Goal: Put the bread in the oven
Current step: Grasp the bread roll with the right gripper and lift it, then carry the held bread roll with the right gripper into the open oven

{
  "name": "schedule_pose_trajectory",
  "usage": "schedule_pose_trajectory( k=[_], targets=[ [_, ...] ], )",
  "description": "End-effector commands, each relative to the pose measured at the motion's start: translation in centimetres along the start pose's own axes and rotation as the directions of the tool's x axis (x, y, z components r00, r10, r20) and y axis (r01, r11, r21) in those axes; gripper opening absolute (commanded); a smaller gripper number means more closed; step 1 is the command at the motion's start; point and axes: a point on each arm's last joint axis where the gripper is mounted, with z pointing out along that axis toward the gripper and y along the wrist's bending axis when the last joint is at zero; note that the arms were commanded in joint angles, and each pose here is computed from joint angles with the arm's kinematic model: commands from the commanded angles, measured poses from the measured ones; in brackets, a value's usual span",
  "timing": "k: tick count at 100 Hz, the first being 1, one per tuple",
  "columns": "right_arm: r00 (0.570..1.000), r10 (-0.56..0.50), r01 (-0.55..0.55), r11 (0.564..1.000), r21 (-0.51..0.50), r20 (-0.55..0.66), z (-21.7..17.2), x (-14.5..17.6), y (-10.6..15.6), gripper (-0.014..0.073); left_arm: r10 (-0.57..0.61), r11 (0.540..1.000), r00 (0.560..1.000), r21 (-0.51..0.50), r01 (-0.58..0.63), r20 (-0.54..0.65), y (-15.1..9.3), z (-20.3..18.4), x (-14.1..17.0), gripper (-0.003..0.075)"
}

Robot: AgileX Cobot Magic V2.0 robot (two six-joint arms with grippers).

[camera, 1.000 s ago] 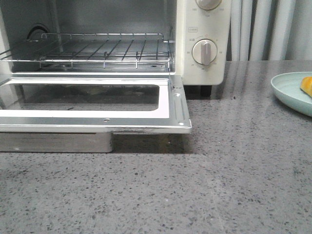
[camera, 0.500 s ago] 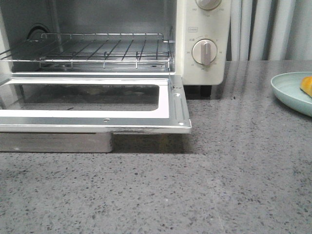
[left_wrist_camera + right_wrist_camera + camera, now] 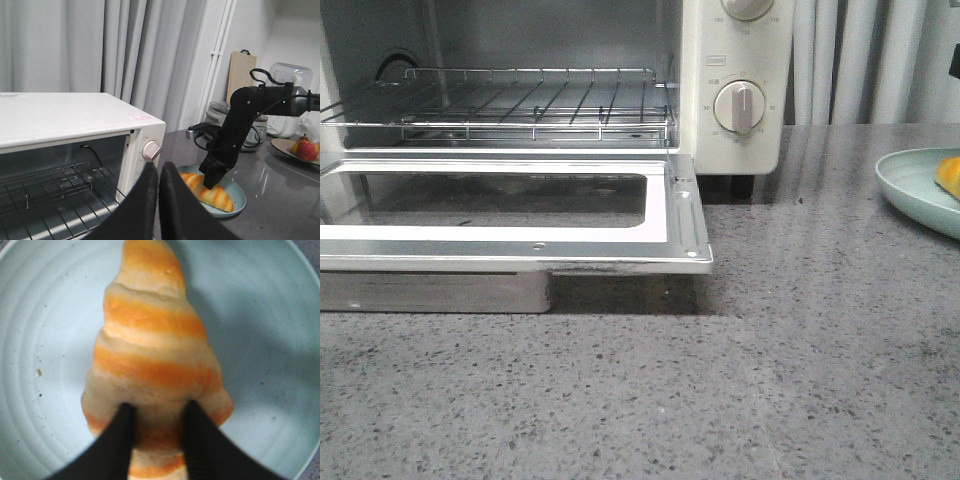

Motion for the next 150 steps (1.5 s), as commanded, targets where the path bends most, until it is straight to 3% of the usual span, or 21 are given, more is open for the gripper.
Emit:
schedule_pose_trajectory(
  k=[1, 18, 37, 65, 95, 109, 133, 150],
  targets=[
    [0.999, -0.009, 0.009, 1.000, 0.012, 0.041, -1.9, 0.2, -0.1, -0.0069, -0.002, 1.000, 0.992, 0.009, 0.001, 0.127, -0.2, -0.8, -2.0, -0.0022],
    [0.996, -0.052, 0.052, 0.999, -0.003, 0.079, -4.4, 1.4, 1.4, -0.0069, -0.002, 1.000, 0.987, 0.013, 0.000, 0.162, -0.2, -2.4, -2.3, -0.0022],
    [0.967, -0.234, 0.236, 0.972, -0.011, 0.104, -8.7, 4.7, 5.3, -0.0069, 0.028, 1.000, 0.981, -0.007, -0.027, 0.190, -0.1, -3.5, -2.4, -0.0022],
    [0.848, -0.410, 0.450, 0.892, -0.046, 0.334, -14.9, 10.0, 8.7, -0.0069, 0.171, 0.958, 0.982, -0.247, -0.147, 0.078, 0.9, -4.0, -2.2, -0.0022],
    [0.748, -0.551, 0.616, 0.784, -0.078, 0.370, -15.5, 11.8, 12.2, -0.0069, 0.198, 0.868, 0.979, -0.474, -0.148, 0.057, 1.6, -4.3, -2.3, -0.0021],
    [0.661, -0.642, 0.707, 0.706, -0.035, 0.389, -14.9, 11.8, 14.9, -0.0069, 0.195, 0.854, 0.978, -0.503, -0.131, 0.077, 1.6, -4.4, -2.4, -0.0021],
    [0.438, -0.790, 0.830, 0.539, 0.145, 0.428, -14.9, 11.0, 21.7, -0.0069, 0.192, 0.854, 0.978, -0.504, -0.128, 0.077, 1.6, -4.4, -2.4, -0.0022],
    [0.363, -0.783, 0.819, 0.527, 0.228, 0.506, -16.2, 8.7, 25.2, -0.0069, 0.191, 0.854, 0.979, -0.504, -0.128, 0.075, 1.6, -4.4, -2.4, -0.0021]
  ],
)
